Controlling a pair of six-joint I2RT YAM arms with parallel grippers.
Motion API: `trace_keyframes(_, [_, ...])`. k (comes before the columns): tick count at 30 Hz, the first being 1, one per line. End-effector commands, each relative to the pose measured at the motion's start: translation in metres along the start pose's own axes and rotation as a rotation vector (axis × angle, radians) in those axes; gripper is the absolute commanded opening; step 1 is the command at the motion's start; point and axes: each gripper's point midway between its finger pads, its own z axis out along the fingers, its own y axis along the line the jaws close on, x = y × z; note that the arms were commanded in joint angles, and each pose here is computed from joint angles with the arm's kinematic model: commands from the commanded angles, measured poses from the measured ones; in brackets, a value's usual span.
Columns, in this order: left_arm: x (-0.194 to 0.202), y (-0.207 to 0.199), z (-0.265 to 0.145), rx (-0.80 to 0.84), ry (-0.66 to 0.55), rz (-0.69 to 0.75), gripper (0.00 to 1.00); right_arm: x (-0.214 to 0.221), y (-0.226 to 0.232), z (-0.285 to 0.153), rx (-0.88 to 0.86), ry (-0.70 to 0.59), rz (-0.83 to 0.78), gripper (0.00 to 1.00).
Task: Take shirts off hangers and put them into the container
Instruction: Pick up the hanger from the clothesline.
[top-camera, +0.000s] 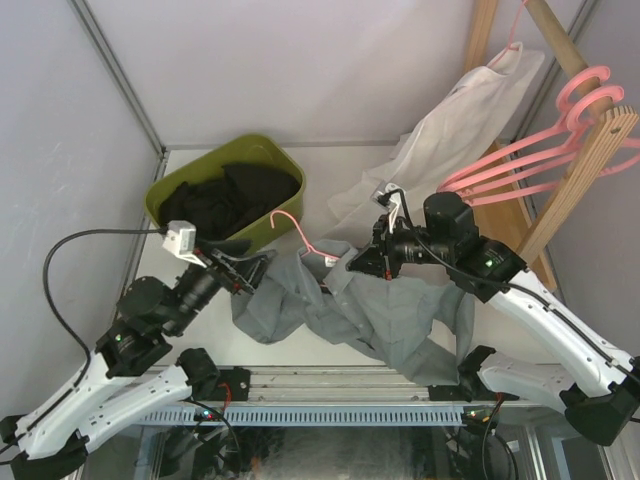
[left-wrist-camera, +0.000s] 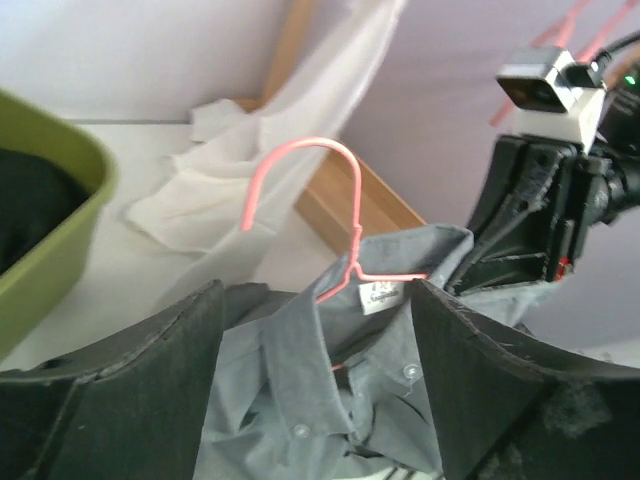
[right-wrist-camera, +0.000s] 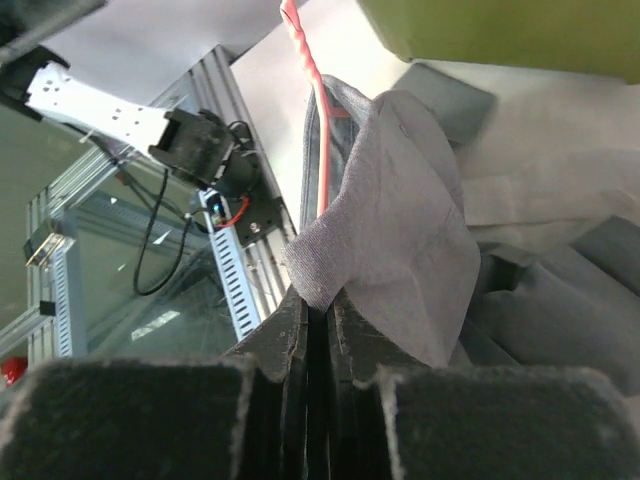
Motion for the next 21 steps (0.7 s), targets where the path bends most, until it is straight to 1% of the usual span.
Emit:
trace_keyframes(1, [0.012, -0.047, 0.016, 0.239, 0.037, -0.035, 0.76, -0.031, 0.039, -0.01, -0.125, -0.105, -0.068, 0.0])
trace_keyframes(4, [0.015, -0.057, 0.024, 0.281, 0.041, -0.075, 0.71, -0.029, 0.039, -0.008, -0.125, -0.108, -0.053, 0.0])
trace_keyframes(9, [0.022, -0.059, 0.032, 0.287, 0.043, -0.124, 0.68, -0.026, 0.036, -0.005, -0.11, -0.121, -0.027, 0.0])
trace_keyframes(11, [0.024, -0.057, 0.034, 0.276, 0.038, -0.131, 0.66, -0.026, 0.037, -0.004, -0.112, -0.125, -0.024, 0.0])
trace_keyframes(16, [0.024, -0.049, 0.041, 0.244, -0.016, -0.197, 0.58, -0.026, 0.04, -0.004, -0.114, -0.131, -0.024, 0.0])
trace_keyframes(21, [0.032, -0.041, 0.049, 0.195, -0.002, -0.209, 0.52, -0.027, 0.045, -0.007, -0.129, -0.139, -0.033, 0.0])
